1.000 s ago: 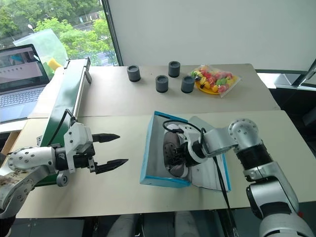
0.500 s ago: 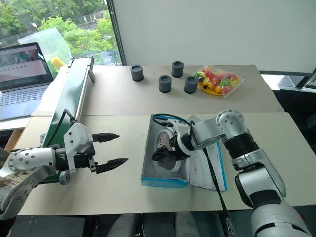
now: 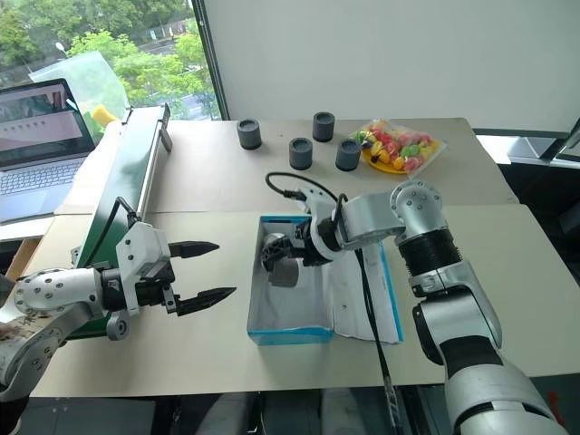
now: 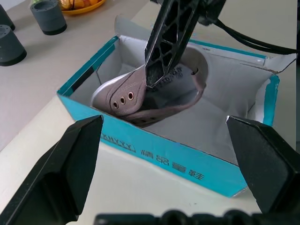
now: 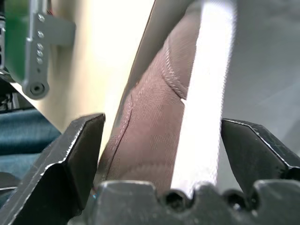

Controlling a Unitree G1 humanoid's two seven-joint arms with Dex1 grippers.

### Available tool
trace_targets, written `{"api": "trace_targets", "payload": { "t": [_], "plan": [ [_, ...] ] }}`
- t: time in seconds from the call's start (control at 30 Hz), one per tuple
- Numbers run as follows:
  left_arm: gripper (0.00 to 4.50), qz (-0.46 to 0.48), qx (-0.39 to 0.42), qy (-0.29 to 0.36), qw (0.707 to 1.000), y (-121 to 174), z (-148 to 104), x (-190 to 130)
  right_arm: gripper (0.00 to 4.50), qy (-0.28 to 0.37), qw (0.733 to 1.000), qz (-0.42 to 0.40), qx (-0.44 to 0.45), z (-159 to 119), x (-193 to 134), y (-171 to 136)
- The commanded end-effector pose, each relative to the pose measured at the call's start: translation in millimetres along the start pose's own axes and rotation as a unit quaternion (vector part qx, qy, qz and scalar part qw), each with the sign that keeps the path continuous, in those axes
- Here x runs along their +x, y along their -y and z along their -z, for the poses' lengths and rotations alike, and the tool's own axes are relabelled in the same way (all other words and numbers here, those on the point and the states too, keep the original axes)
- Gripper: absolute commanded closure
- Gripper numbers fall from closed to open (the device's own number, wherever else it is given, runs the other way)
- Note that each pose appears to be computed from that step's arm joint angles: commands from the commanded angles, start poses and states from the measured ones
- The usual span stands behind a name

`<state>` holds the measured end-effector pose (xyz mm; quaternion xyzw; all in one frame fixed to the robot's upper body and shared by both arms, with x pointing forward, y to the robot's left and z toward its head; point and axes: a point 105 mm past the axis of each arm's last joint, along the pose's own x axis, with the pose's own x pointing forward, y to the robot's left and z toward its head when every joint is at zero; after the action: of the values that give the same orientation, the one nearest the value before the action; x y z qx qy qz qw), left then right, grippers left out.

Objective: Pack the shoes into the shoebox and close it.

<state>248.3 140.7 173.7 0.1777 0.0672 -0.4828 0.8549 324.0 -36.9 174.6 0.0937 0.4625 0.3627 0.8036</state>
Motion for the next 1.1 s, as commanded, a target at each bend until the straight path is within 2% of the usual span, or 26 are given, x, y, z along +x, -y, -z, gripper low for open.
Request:
{"api": "trace_targets", "payload": {
  "t": [0.03,0.27,0.4,0.43,0.5,0.57,0.63,0.7,0.8,0.87,1.0,1.1],
  "plan": [
    [0.0,-0.009,0.012,0.019,1.0,-3,-10,-1,0.01,0.054,0.998,-0.007,-0.036,-21,-21,-16],
    [0.0,-0.03,0.009,0.026,0.999,-12,-15,-4,0.01,0.078,0.997,-0.008,-0.019,-25,-22,-15],
    [0.0,-0.09,-0.001,0.034,0.995,-32,-13,-12,0.01,0.122,0.991,-0.006,-0.052,-40,-27,-22],
    [0.0,-0.133,-0.004,0.039,0.99,-43,-10,-17,0.01,0.144,0.987,-0.006,-0.067,-46,-29,-25],
    [0.0,-0.238,-0.028,0.052,0.97,-70,-3,-31,0.01,0.198,0.978,-0.012,-0.065,-62,-35,-24],
    [0.0,-0.331,-0.045,0.064,0.94,-89,3,-48,0.01,0.266,0.958,0.009,-0.105,-80,-47,-20],
    [0.0,-0.438,-0.069,0.077,0.893,-104,8,-70,0.01,0.324,0.929,0.058,-0.166,-92,-58,-10],
    [0.0,-0.519,-0.088,0.08,0.847,-109,14,-88,0.01,0.348,0.911,0.096,-0.2,-93,-60,3],
    [0.0,-0.599,-0.12,0.095,0.786,-108,21,-109,0.01,0.368,0.904,0.085,-0.201,-86,-52,7],
    [0.0,-0.618,-0.123,0.086,0.772,-106,26,-115,0.01,0.377,0.9,0.075,-0.206,-81,-46,5],
    [0.0,-0.634,-0.132,0.076,0.758,-106,37,-122,0.01,0.354,0.893,0.09,-0.263,-64,-24,10],
    [0.0,-0.644,-0.135,0.058,0.751,-107,46,-128,0.01,0.355,0.894,0.062,-0.266,-57,-14,4]
  ]
}}
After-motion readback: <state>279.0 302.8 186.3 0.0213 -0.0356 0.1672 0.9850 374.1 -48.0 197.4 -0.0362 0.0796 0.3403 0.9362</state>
